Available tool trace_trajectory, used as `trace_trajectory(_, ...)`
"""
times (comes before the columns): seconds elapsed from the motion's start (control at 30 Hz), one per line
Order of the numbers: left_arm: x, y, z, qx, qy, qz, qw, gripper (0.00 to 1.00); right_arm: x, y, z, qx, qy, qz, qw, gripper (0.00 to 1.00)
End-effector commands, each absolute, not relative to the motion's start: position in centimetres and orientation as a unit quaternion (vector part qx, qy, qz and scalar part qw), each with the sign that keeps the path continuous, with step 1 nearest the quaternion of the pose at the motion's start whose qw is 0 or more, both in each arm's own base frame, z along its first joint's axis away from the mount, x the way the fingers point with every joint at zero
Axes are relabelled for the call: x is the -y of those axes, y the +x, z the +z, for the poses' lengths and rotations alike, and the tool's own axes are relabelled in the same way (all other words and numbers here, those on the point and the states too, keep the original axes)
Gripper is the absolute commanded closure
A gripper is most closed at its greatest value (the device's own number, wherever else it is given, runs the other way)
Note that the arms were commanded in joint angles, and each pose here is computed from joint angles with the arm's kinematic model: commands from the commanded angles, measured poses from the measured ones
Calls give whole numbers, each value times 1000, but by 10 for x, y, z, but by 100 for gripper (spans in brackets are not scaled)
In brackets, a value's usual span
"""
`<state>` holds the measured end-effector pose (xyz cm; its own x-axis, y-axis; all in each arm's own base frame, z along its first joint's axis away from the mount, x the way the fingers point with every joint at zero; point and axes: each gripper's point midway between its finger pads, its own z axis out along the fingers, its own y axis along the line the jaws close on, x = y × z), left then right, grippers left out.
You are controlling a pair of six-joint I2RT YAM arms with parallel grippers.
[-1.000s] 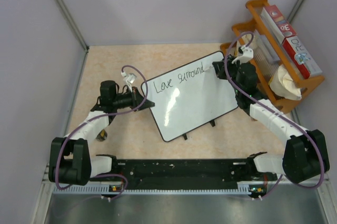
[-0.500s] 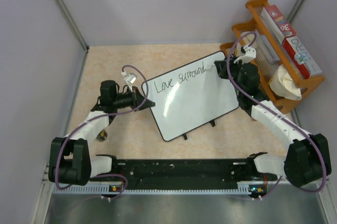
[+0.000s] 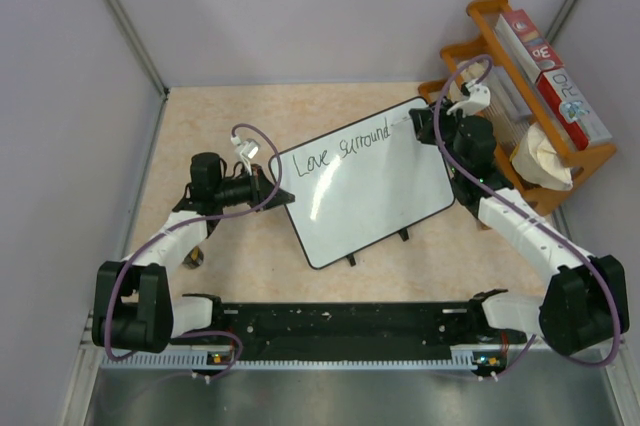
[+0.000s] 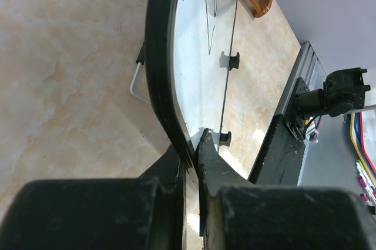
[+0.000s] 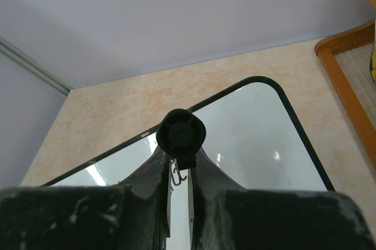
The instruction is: Write a sentence on the whiteboard
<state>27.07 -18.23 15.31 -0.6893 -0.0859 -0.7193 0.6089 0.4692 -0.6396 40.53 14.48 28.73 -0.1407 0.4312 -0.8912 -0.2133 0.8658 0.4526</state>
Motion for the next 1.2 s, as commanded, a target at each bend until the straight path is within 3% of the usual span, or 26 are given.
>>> trace_trajectory(0.0,170,285,121,-791,233,-395,404,100,-136,416,318,-686,87,247,679,100)
trace_trajectory(1.17,171,284,121,-790,235,-396,404,100,-142,414,267,-729,78,244,635,100)
